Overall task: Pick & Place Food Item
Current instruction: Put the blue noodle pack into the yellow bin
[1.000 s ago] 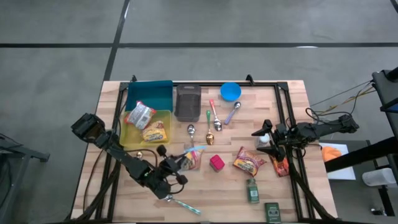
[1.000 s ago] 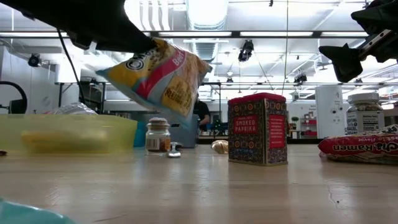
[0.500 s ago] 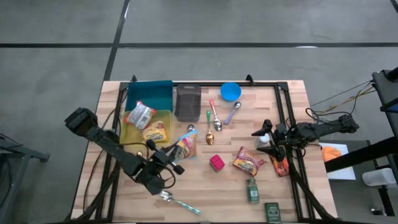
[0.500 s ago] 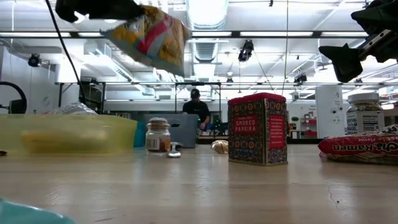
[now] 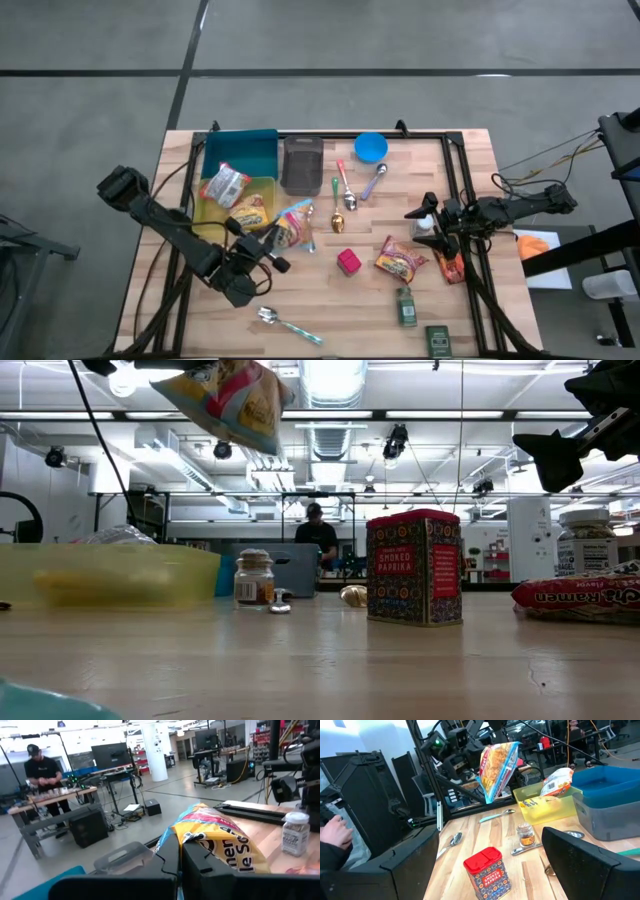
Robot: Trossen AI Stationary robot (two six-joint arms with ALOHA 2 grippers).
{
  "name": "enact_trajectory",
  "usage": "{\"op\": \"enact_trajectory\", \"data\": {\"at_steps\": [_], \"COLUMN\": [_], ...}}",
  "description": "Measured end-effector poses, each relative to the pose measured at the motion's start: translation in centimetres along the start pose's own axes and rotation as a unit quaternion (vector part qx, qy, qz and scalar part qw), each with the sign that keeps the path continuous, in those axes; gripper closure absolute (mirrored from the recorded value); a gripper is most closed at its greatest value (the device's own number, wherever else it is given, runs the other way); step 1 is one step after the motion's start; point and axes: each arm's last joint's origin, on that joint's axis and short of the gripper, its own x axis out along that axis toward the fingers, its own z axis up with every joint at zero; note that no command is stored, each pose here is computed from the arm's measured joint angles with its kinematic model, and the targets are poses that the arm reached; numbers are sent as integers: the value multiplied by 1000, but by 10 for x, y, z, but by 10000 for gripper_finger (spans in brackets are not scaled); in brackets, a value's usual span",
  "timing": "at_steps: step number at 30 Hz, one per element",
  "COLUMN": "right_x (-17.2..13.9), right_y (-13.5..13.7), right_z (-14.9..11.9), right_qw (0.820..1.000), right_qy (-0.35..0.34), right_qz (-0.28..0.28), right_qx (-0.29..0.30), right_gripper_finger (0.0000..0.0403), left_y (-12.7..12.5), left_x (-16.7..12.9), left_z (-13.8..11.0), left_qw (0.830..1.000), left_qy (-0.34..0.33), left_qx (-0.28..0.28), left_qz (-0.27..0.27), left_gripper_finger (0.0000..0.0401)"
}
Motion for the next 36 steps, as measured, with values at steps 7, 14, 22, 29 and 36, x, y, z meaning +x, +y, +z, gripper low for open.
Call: {"op": "enact_trajectory", "data": {"at_steps": [7, 14, 22, 29, 36], "right_x": [0, 0, 0, 0, 0], "right_y": [0, 0, 0, 0, 0], "right_z": [0, 0, 0, 0, 0], "right_qw": [1000, 1000, 1000, 1000, 1000], "right_qy": [0, 0, 0, 0, 0], "right_qz": [0, 0, 0, 0, 0], "right_qx": [0, 0, 0, 0, 0], "right_gripper_finger": [52, 52, 52, 52, 52], "left_y": [8, 25, 55, 84, 113], "left_x": [0, 0, 0, 2, 7], "left_z": [1, 5, 3, -5, -15], "left_qw": [999, 999, 999, 999, 989], "left_qy": [0, 0, 1, 43, 136], "left_qx": [32, 49, 36, 12, -47], "left_qz": [0, 0, 0, -14, 26], "left_gripper_finger": [400, 400, 400, 400, 400]}}
